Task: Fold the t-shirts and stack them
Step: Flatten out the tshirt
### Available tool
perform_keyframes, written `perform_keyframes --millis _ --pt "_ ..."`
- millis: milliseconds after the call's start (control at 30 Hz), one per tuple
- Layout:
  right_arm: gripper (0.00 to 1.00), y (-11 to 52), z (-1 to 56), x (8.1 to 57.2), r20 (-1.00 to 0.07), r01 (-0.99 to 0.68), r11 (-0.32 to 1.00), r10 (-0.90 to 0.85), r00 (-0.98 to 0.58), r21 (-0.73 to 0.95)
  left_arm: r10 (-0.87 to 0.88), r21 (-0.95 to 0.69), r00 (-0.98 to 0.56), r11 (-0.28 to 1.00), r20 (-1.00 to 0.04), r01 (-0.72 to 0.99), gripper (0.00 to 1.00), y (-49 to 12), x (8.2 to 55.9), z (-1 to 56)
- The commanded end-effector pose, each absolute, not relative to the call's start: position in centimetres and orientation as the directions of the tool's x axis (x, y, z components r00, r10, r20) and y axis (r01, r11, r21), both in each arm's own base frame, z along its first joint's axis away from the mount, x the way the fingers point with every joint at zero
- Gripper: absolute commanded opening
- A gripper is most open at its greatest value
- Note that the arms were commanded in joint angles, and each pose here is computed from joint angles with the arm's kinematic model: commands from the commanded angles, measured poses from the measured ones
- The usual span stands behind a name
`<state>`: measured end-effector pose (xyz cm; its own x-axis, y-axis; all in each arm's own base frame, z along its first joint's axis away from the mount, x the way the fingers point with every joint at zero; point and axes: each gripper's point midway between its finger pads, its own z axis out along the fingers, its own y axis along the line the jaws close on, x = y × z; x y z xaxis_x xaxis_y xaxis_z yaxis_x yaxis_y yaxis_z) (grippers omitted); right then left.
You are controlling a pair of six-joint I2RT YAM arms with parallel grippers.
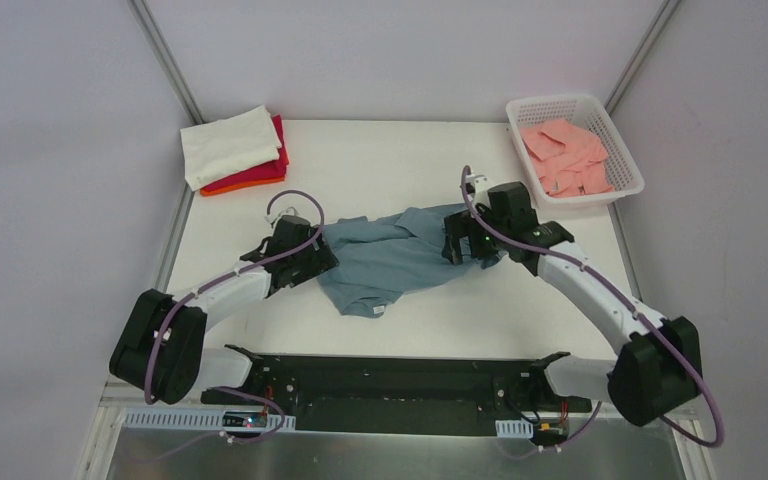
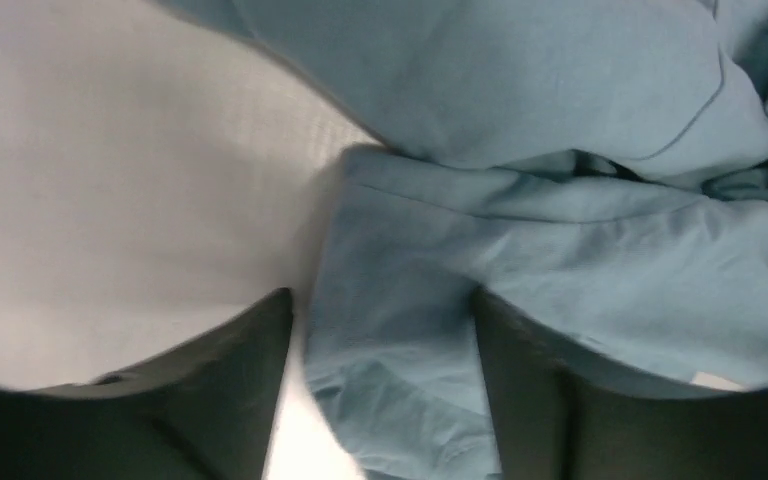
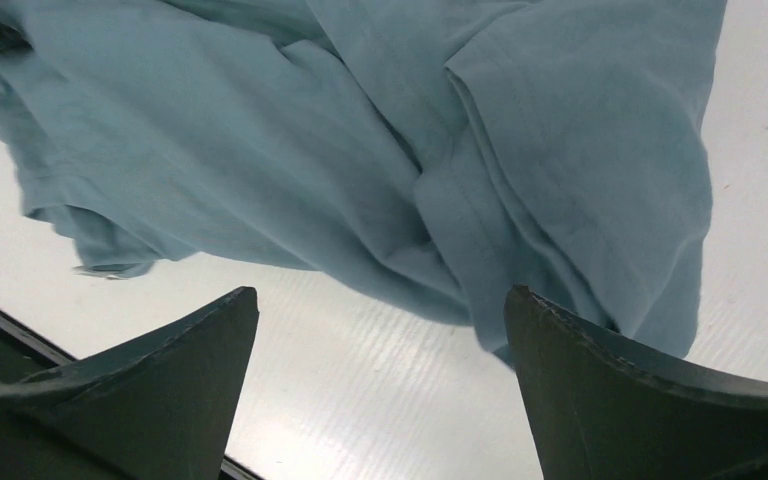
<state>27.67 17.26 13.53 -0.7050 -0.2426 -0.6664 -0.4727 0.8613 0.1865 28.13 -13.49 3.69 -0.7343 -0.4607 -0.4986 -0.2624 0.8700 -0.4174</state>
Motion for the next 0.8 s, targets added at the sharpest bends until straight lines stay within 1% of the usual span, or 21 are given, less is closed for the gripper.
perform_keyframes --millis 0,67,133,167,333,500,667,733,767 --pt "0.98 16.3 13.5 30.7 -0.643 -0.553 0.833 -0.414 -0.644 0.018 -0.445 -0.494 -0.781 0.845 -0.439 -0.204 0.55 -15.9 28.3 3.1" --pt "0.98 16.0 12.3 31.7 -0.594 -0.561 0.828 -0.460 -0.660 -0.019 -0.435 -0.493 -0.790 0.848 -0.432 -0.197 0.37 -16.2 28.5 2.8" --pt "0.98 16.0 11.7 32.2 -0.556 -0.571 0.820 -0.489 -0.672 -0.031 -0.436 -0.475 -0.786 0.855 -0.437 -0.211 0.03 -15.8 28.7 2.5" --pt "0.98 16.1 11.6 32.6 -0.545 -0.578 0.816 -0.500 -0.673 -0.036 -0.437 -0.469 -0.783 0.857 -0.442 -0.214 0.00 -15.7 28.9 2.5" --pt "0.99 16.3 10.9 33.9 -0.524 -0.620 0.781 -0.558 -0.643 -0.071 -0.429 -0.463 -0.762 0.865 -0.485 -0.192 0.00 -15.4 29.4 3.4" --pt "0.99 15.1 9.7 36.2 -0.480 -0.570 0.807 -0.566 -0.670 -0.156 -0.419 -0.469 -0.758 0.867 -0.500 -0.171 0.00 -15.5 29.5 4.1" --pt "0.93 15.3 8.5 38.0 -0.493 -0.538 0.827 -0.541 -0.682 -0.163 -0.414 -0.464 -0.761 0.870 -0.500 -0.168 0.00 -15.4 29.4 4.1" --pt "0.89 16.3 8.7 39.0 -0.539 -0.535 0.834 -0.516 -0.666 -0.138 -0.411 -0.462 -0.761 0.871 -0.501 -0.167 0.00 -15.4 29.4 4.1" --pt "0.84 17.0 8.7 39.6 -0.563 -0.532 0.839 -0.496 -0.661 -0.115 -0.410 -0.460 -0.760 0.872 -0.504 -0.165 0.00 -15.4 29.4 4.1"
